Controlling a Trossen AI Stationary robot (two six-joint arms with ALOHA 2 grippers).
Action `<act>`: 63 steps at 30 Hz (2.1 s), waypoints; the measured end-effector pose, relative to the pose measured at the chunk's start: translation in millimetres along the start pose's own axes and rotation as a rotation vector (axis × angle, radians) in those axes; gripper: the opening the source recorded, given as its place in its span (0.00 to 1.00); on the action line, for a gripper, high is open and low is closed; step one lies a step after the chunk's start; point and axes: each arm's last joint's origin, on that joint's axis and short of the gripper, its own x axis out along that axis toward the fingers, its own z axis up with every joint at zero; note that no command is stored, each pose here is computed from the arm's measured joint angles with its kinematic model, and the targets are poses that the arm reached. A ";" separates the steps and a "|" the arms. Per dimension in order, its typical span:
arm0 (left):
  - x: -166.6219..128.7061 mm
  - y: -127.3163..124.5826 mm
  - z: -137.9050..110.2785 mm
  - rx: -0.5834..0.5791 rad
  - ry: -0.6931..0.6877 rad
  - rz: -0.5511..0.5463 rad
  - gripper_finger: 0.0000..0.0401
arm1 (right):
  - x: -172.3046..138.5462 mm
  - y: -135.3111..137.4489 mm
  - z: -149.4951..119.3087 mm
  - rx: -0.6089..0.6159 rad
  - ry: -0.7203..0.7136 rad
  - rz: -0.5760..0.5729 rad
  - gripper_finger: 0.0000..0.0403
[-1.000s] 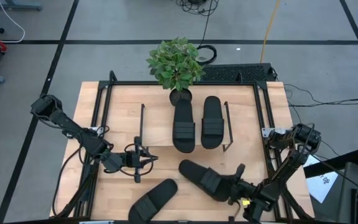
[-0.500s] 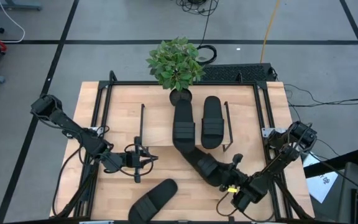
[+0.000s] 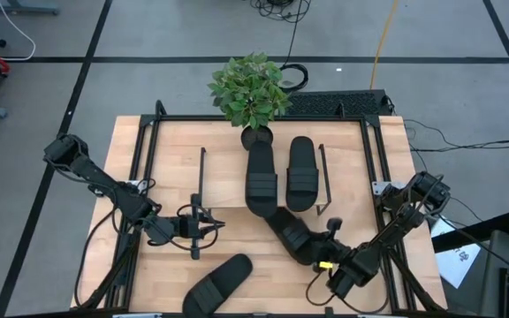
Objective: Pick and place slides into the shelf
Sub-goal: Put the black slide under the shelf
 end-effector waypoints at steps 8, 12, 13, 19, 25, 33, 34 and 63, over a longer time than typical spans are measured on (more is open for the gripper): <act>0.0 0.1 0.9 -0.003 -0.008 0.001 0.06 | -7.4 12.2 -1.7 0.015 0.006 0.121 0.05; 0.0 0.2 2.2 -0.001 -0.019 0.002 0.06 | -9.0 15.9 -0.7 -0.005 0.014 0.169 0.05; 0.0 0.2 2.3 0.002 -0.020 0.002 0.06 | -9.2 16.8 -0.4 -0.015 0.019 0.184 0.05; 0.0 0.2 2.3 0.006 -0.020 0.000 0.06 | -11.0 23.1 3.4 -0.047 0.029 0.282 0.14; -0.2 -1.4 2.5 -0.002 -0.025 -0.048 0.06 | -12.2 25.3 4.2 -0.033 0.036 0.316 0.35; -0.9 -5.5 6.1 -0.034 -0.068 -0.200 0.06 | -27.2 18.1 8.9 -0.048 0.018 0.379 0.58; -1.0 -5.7 6.9 -0.050 -0.075 -0.209 0.06 | -30.6 16.1 10.5 -0.044 0.007 0.387 0.59; 150.9 -89.5 69.1 0.124 0.246 0.085 0.06 | -110.7 -89.0 32.8 -0.210 -0.527 -0.036 0.05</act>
